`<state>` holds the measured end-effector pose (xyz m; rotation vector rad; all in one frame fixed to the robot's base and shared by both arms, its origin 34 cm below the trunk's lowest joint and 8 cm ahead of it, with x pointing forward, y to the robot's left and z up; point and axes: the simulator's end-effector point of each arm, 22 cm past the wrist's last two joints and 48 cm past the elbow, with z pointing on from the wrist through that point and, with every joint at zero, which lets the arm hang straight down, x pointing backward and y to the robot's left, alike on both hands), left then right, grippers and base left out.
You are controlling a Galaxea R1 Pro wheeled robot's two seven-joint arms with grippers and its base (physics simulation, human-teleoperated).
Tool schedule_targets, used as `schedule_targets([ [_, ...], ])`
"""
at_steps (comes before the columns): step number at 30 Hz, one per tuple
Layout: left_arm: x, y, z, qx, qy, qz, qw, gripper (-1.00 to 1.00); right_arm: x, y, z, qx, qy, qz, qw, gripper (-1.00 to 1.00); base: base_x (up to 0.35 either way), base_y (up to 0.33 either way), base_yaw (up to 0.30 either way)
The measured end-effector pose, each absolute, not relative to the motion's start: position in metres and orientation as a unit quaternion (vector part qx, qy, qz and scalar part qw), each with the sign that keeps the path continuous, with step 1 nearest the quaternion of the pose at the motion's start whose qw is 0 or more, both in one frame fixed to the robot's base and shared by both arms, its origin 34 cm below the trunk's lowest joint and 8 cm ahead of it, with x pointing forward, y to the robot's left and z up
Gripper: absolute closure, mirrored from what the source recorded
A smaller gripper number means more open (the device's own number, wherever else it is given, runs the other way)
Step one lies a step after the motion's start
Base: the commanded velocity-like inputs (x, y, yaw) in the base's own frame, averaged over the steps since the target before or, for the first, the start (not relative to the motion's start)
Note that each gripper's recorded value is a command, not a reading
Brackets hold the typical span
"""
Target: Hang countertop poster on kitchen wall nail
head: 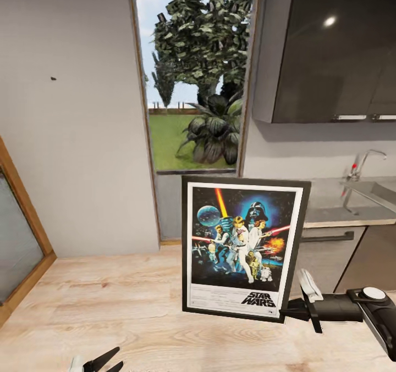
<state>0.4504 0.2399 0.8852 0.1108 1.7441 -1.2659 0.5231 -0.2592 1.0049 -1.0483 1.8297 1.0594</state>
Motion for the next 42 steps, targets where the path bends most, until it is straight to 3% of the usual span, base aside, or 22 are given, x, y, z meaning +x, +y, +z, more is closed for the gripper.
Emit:
schedule_targets([
  [16, 0.4502, 0.2409, 0.8854, 0.045, 0.713, -0.517, 0.472, -1.00, 0.5229, -0.2594, 1.0050, -0.411, 0.717, 0.415, 0.381, 1.00, 0.040, 0.028, 0.274],
  [42, 0.4505, 0.2416, 0.8857, 0.046, 0.713, -0.516, 0.473, -1.00, 0.5229, -0.2596, 1.0048, -0.410, 0.717, 0.415, 0.381, 1.00, 0.225, 0.273, 0.010],
])
